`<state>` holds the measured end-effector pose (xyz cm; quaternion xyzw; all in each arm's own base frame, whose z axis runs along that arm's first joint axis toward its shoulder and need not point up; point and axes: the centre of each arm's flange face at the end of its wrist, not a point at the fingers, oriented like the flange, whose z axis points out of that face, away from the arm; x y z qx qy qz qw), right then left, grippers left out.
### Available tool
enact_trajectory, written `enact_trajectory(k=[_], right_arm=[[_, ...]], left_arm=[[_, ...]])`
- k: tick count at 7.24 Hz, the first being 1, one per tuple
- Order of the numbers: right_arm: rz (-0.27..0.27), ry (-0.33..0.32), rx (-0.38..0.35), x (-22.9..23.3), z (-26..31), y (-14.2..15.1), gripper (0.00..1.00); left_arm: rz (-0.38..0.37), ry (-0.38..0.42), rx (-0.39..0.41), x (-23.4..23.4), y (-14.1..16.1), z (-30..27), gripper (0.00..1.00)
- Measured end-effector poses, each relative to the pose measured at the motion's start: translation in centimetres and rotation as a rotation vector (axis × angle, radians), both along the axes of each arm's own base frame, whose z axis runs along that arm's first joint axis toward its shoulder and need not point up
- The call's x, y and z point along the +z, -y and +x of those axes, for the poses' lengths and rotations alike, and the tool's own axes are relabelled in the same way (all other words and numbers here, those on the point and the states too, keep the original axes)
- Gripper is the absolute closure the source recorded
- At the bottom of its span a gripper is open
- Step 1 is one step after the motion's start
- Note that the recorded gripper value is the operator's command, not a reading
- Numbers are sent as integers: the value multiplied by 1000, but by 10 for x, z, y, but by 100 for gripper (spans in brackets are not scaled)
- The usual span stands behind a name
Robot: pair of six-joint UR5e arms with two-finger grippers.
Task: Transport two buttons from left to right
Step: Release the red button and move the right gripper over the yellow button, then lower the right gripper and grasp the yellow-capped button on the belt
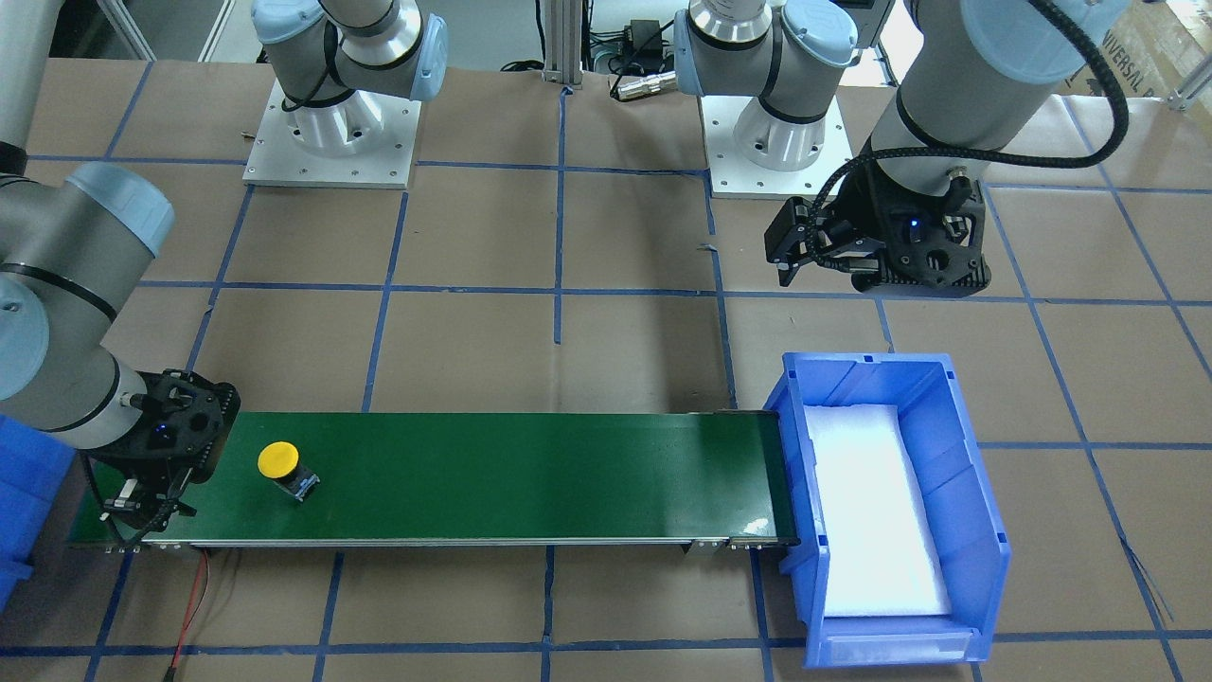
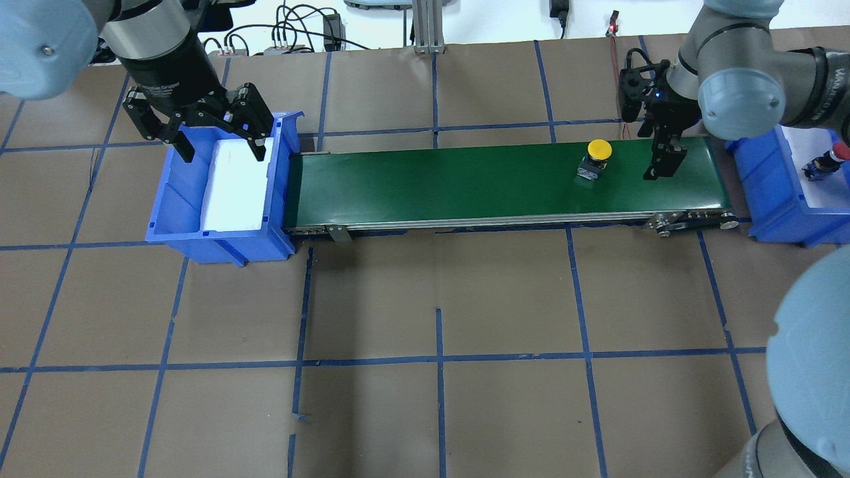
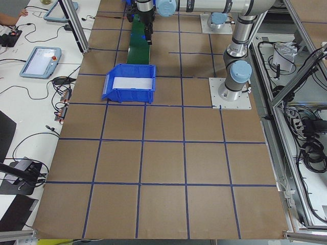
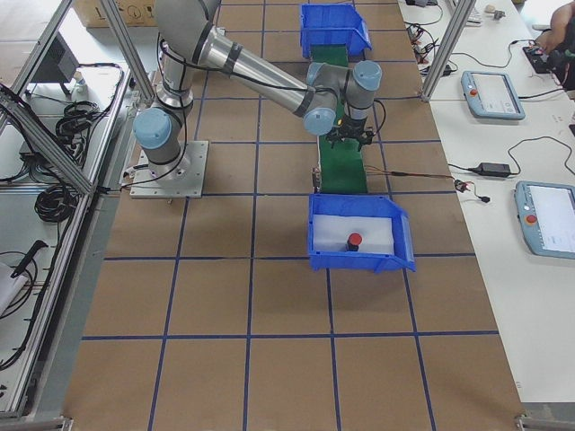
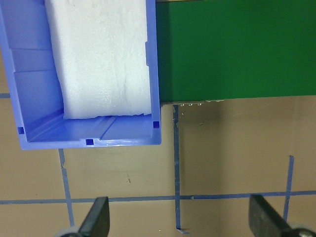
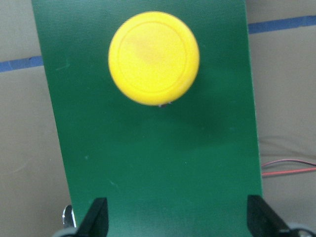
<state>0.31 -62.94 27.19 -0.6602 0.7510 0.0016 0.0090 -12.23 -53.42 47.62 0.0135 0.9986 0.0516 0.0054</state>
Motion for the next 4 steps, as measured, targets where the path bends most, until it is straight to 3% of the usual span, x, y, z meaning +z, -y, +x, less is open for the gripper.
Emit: enact_trajectory(k=[4], right_arm=[[-36,-8,-46,-8,2,-9,0]], left_arm=[[-1,-1,-1,0,0,0,0]])
